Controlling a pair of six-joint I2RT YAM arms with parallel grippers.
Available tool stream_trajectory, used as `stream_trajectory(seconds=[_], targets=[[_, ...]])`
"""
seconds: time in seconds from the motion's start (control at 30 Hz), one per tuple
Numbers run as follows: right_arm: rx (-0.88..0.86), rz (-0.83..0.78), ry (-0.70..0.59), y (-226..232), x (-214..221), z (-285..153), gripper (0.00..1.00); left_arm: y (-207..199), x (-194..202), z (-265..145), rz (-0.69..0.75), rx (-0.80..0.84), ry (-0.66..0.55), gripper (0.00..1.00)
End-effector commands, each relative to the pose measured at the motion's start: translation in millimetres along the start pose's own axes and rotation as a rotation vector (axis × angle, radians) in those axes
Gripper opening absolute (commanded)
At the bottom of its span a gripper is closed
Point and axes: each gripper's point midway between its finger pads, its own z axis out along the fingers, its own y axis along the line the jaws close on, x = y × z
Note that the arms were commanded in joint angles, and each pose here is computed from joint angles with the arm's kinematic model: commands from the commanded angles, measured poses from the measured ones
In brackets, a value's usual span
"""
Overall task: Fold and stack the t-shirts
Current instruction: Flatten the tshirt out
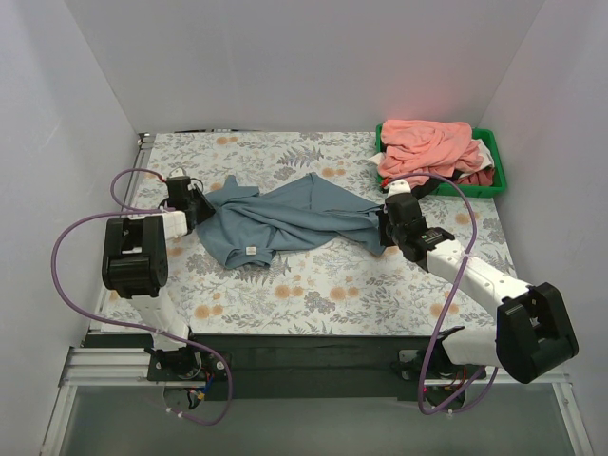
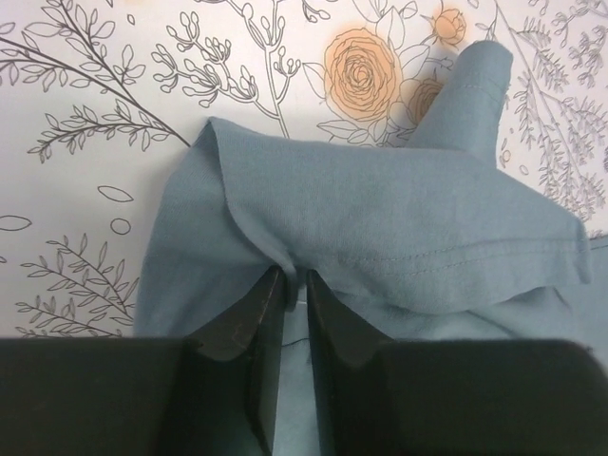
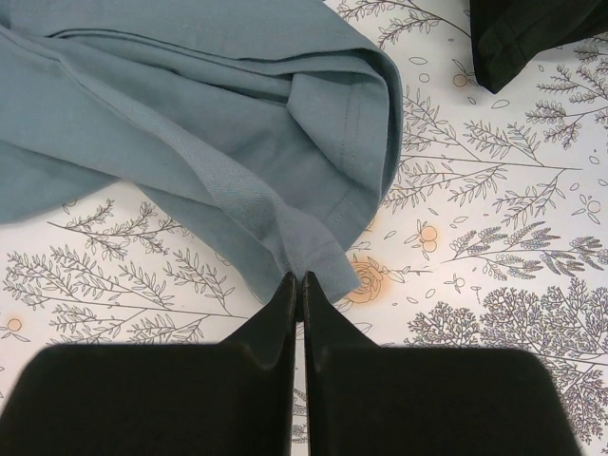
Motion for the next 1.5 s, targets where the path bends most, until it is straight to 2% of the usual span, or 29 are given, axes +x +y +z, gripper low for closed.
stream_trajectory(seconds=[0.0, 0.1, 0.37, 0.47, 0.7, 0.73, 0.8, 0.83, 0.87, 0.93, 1.0, 1.07, 1.1, 1.17, 1.2, 1.3, 1.33, 1.47], targets=[[-0.002, 0.014, -0.049, -0.7, -12.4, -1.0, 0.01, -7.5, -16.9, -11.0, 0.018, 0.0, -0.046, 0.13], [-0.001, 0.011, -0.049, -0.3, -13.0, -0.7, 0.01, -8.8, -18.7, -14.0, 0.022, 0.003, -0.049, 0.0], [0.043, 0.009, -0.073, -6.7, -29.4, 2.6, 0.01, -21.4, -42.8, -29.3, 0.024, 0.033, -0.11, 0.0], [0.054, 0.014, -0.074, -9.1, -38.8, 8.1, 0.01, -35.3, -74.5, -41.3, -0.003, 0.076, -0.169, 0.0], [0.057, 0.006, -0.2, -9.0, -121.5, 9.8, 0.01, -74.8, -172.2, -86.0, -0.068, 0.236, -0.332, 0.0], [0.053, 0.011, -0.256, -7.4, -148.7, 1.0, 0.01, -84.1, -194.0, -100.2, -0.066, 0.274, -0.37, 0.0], [0.057, -0.012, -0.301, -8.2, -172.3, -6.2, 0.01, -94.9, -217.3, -119.3, -0.076, 0.317, -0.411, 0.0], [0.06, -0.005, -0.364, -8.0, -200.0, -19.1, 0.01, -97.3, -227.6, -128.3, -0.077, 0.339, -0.428, 0.0], [0.062, -0.017, -0.39, -9.0, -211.5, -26.3, 0.01, -109.1, -247.8, -152.2, -0.069, 0.377, -0.481, 0.0], [0.064, -0.024, -0.462, -11.3, -238.1, -48.0, 0.01, -118.2, -266.8, -179.2, -0.058, 0.41, -0.539, 0.0], [0.071, -0.025, -0.546, -14.5, -266.0, -77.1, 0.01, -133.1, -288.1, -223.1, -0.029, 0.454, -0.628, 0.0], [0.094, -0.033, -0.604, -20.6, -282.6, -100.4, 0.01, -144.9, -297.9, -254.6, 0.026, 0.492, -0.691, 0.0], [0.094, -0.034, -0.644, -22.7, -289.5, -118.0, 0.01, -157.6, -304.3, -288.6, 0.062, 0.539, -0.743, 0.0], [0.073, -0.033, -0.699, -22.6, -297.4, -140.1, 0.01, -168.6, -310.5, -325.0, 0.111, 0.575, -0.809, 0.0], [0.058, -0.023, -0.757, -23.2, -303.0, -163.2, 0.01, -177.7, -314.3, -358.2, 0.141, 0.607, -0.863, 0.0], [0.019, -0.019, -0.855, -24.3, -307.4, -208.2, 0.01, -186.5, -316.7, -403.7, 0.202, 0.623, -0.935, 0.0], [0.001, -0.028, -0.88, -23.3, -308.3, -219.9, 0.01, -192.5, -317.4, -433.7, 0.226, 0.64, -0.978, 0.0], [-0.054, -0.042, -0.99, -22.3, -307.5, -272.9, 0.01, -207.9, -315.5, -486.9, 0.301, 0.685, -1.031, 0.0]])
